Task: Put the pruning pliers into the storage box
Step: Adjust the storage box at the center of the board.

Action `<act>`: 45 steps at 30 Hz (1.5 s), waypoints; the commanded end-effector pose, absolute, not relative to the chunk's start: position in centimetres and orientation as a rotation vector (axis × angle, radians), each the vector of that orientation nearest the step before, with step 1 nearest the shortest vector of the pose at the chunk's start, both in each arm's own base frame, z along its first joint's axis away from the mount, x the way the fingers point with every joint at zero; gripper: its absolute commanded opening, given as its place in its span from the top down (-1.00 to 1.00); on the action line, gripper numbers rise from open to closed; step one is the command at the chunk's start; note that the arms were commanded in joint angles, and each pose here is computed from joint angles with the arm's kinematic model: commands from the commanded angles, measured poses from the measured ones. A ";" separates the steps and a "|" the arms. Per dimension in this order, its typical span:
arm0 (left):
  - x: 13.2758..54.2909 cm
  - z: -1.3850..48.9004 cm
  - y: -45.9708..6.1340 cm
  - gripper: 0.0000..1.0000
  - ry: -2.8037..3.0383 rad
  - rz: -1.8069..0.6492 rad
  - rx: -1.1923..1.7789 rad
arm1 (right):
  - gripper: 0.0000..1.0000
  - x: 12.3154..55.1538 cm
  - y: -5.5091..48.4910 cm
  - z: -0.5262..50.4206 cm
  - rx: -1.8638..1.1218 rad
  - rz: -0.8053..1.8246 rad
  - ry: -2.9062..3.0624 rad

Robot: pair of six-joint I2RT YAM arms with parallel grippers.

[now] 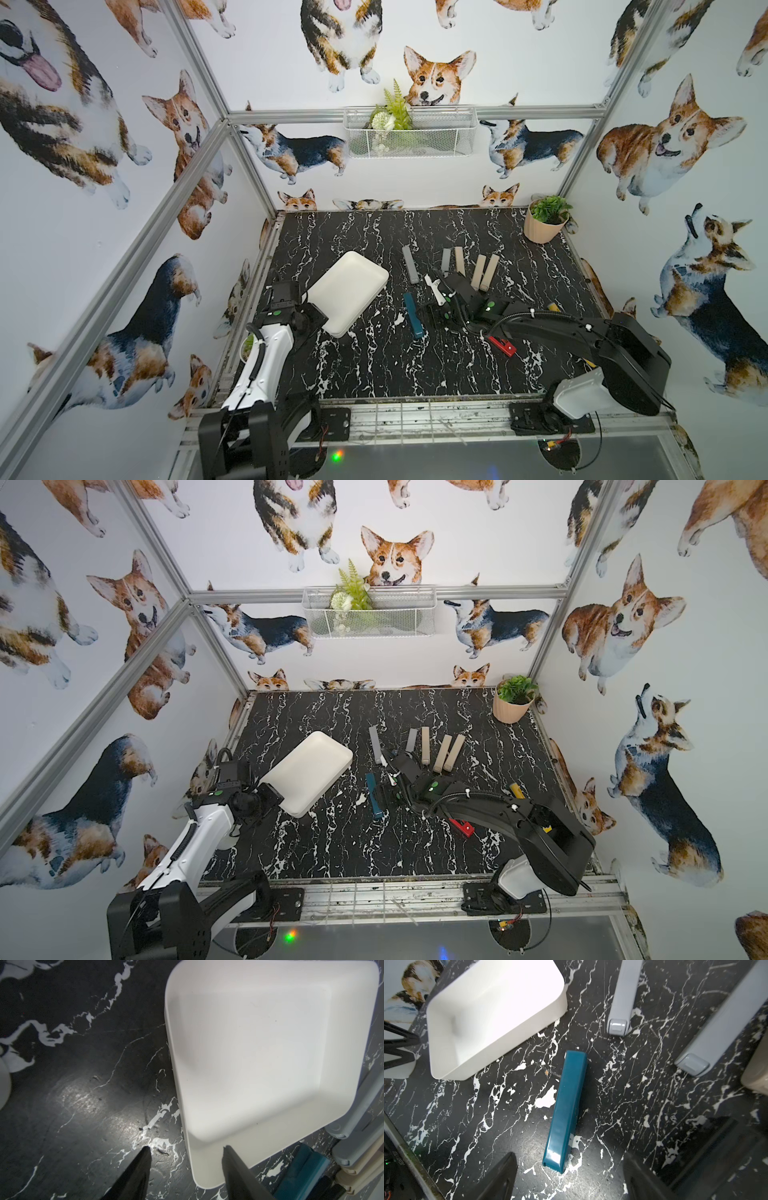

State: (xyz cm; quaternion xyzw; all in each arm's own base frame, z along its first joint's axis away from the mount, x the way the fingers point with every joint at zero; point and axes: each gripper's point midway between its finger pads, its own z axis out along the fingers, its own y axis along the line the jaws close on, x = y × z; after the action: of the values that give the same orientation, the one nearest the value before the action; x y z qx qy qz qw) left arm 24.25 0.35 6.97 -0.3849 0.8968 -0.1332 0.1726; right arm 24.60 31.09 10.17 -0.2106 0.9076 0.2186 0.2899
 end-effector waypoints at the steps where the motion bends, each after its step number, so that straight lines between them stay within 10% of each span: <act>1: 24.8 6.6 0.8 -0.07 2.526 -0.366 -1.094 | -0.64 24.9 31.8 9.6 -0.544 0.592 2.415; 32: 25.3 3.8 1.4 0.72 2.585 -0.311 -1.078 | -0.27 25.0 34.1 3.6 -0.707 0.337 2.560; 45: 26.6 4.9 2.0 0.74 2.567 -0.284 -1.051 | 0.79 24.6 34.0 2.2 -0.727 0.328 2.590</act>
State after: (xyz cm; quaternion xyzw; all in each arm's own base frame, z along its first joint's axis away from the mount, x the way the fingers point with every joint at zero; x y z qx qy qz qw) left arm 25.78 1.42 4.19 -0.3756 0.9060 -0.1102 0.1611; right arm 25.03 34.25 2.85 -0.2642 0.9287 0.1240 0.2288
